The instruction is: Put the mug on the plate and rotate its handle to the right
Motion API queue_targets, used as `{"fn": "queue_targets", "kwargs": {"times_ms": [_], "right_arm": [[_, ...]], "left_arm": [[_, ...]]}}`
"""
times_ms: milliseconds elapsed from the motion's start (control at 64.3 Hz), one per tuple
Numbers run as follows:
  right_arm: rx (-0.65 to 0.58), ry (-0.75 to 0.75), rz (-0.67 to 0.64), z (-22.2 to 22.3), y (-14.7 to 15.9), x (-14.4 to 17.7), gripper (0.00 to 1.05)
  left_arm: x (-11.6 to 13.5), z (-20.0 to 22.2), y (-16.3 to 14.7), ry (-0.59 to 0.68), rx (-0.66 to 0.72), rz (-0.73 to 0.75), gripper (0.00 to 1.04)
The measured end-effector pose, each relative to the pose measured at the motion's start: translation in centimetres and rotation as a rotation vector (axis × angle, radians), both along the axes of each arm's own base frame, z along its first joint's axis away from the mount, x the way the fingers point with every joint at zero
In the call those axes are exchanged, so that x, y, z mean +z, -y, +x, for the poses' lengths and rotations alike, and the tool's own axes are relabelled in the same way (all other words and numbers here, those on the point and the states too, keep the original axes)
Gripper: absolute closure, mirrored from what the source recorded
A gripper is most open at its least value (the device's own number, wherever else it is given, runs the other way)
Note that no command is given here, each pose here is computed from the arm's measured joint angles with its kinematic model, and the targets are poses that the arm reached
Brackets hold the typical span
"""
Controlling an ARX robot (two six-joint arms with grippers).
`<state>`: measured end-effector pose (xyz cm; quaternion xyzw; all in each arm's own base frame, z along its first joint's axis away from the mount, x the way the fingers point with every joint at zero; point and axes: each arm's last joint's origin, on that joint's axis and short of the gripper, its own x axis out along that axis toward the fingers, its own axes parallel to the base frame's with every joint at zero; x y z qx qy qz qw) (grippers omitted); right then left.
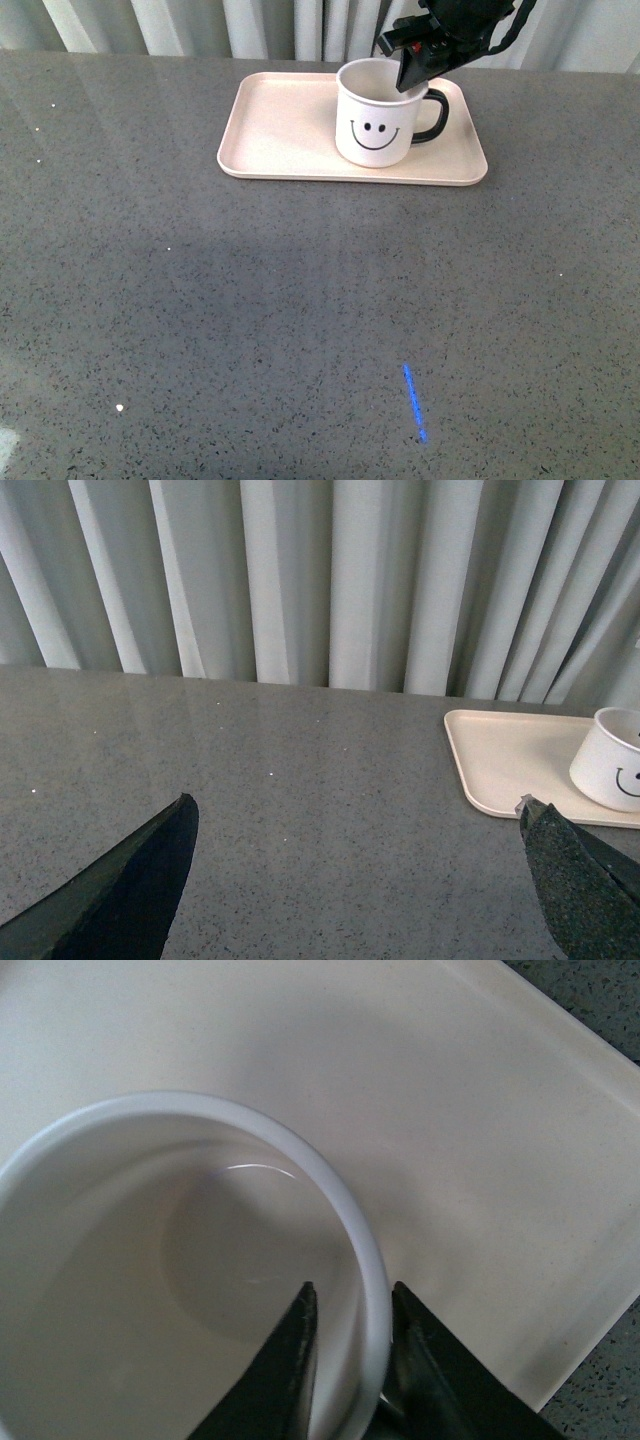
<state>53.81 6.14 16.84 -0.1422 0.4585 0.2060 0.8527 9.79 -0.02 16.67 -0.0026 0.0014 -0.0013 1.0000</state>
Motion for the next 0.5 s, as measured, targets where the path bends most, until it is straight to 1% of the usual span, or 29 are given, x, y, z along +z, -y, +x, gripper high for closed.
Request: {"fn": "queue_targets", "kwargs": {"times_ms": [264,373,404,420,497], "right_arm": [[0.014,0.001,0.001,0.0,-0.3,0.1,0.43],[0.024,0.014,0.006,0.1,-0.4,0.6,0.26],[0.027,0.019,0.008,0.1,-0.4,0.7,0.23],[0.028,0.023,0.01,0.2,-0.4,0.9,0.19],[0.028,0.038,0.012,0.3,-0.4,1.2,0.09]], "left_arm": [[0.0,0.0,0.0,0.0,0.0,0.0,0.09],[0.0,0.0,0.0,0.0,0.0,0.0,0.09],[0.0,0.0,0.0,0.0,0.0,0.0,0.09],[0.0,0.0,0.0,0.0,0.0,0.0,0.09],[0.0,0.0,0.0,0.0,0.0,0.0,0.09]]}}
